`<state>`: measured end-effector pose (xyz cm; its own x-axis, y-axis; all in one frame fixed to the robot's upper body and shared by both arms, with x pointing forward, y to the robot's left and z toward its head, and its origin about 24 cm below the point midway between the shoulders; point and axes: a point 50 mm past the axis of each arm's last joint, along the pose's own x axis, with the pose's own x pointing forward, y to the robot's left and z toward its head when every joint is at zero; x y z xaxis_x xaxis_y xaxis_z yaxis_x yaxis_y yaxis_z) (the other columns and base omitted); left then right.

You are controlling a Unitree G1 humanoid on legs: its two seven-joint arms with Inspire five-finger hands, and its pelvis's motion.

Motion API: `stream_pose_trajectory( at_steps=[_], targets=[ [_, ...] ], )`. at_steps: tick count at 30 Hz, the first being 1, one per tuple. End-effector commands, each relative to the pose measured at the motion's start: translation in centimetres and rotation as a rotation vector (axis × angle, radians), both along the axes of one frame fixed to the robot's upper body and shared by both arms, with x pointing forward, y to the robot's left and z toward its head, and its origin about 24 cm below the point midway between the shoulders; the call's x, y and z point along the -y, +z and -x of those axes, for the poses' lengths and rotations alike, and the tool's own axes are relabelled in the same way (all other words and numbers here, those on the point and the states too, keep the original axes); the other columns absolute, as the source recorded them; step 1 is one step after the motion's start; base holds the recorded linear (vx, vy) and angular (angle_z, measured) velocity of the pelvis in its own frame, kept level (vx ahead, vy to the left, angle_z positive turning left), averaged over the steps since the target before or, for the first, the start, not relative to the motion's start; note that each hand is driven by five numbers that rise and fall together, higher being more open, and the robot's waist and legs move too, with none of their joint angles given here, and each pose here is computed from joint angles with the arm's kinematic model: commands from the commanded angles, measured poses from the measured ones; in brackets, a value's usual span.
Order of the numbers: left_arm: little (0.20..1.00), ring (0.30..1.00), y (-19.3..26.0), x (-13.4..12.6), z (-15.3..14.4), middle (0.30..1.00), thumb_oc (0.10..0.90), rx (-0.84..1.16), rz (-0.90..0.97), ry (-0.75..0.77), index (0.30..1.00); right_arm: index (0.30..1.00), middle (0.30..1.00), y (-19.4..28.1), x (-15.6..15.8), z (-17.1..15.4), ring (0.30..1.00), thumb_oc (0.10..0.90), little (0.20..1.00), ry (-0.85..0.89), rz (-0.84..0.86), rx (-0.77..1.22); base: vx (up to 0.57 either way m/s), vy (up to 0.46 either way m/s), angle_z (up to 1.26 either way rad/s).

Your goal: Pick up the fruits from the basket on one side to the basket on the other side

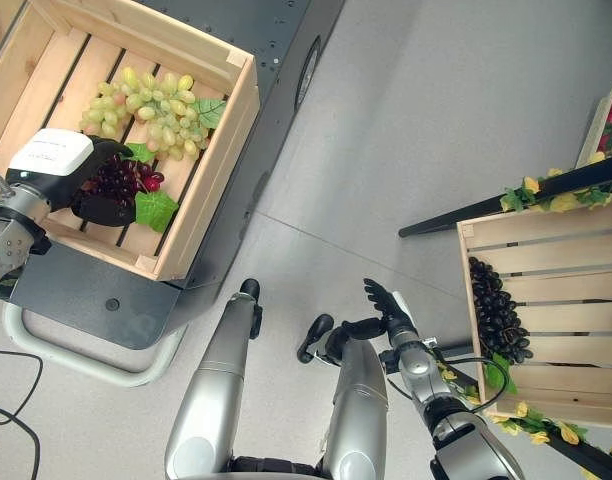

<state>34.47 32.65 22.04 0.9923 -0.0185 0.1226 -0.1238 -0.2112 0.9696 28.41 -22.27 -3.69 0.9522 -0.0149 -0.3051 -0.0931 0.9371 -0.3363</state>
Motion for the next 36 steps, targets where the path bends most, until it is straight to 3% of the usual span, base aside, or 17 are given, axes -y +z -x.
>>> stream_pose_trajectory(
  at_steps=[1,4,6,12,19,36],
  targets=[
    [0.900,0.900,-0.9,-2.5,0.4,0.900,0.800,-0.154,-0.117,0.204,0.900,0.900,0.900,1.3,3.0,0.5,0.900,0.800,0.900,-0.072,-0.007,0.089,0.00,0.000,0.00],
    [0.900,0.900,-0.3,-2.9,0.2,0.900,0.800,-0.182,-0.150,0.291,0.900,0.900,0.900,1.5,3.1,0.4,0.900,0.800,0.900,-0.079,-0.018,0.100,-0.01,-0.010,0.01],
    [0.300,0.300,0.0,-3.2,0.2,0.300,0.400,-0.175,-0.176,0.341,0.300,0.900,0.900,1.6,3.1,0.4,0.900,0.800,0.900,-0.079,-0.026,0.106,-0.02,-0.037,0.01],
    [0.300,0.300,0.5,-3.3,0.0,0.300,0.400,-0.153,-0.238,0.363,0.300,0.900,0.900,1.4,3.1,0.6,0.900,0.800,0.900,-0.082,-0.044,0.109,0.00,-0.052,-0.01],
    [0.300,0.300,1.0,-2.4,-0.2,0.300,0.400,-0.096,-0.214,0.278,0.300,0.900,0.900,1.3,3.0,0.6,0.900,0.800,0.900,-0.108,-0.051,0.115,0.00,-0.025,0.01],
    [0.300,0.300,-4.6,-5.8,4.5,0.300,0.400,0.365,0.871,0.146,0.300,0.900,0.900,-1.0,1.2,2.7,0.900,0.800,0.900,-0.135,-0.100,0.043,0.03,-0.022,-0.05]
  ],
)
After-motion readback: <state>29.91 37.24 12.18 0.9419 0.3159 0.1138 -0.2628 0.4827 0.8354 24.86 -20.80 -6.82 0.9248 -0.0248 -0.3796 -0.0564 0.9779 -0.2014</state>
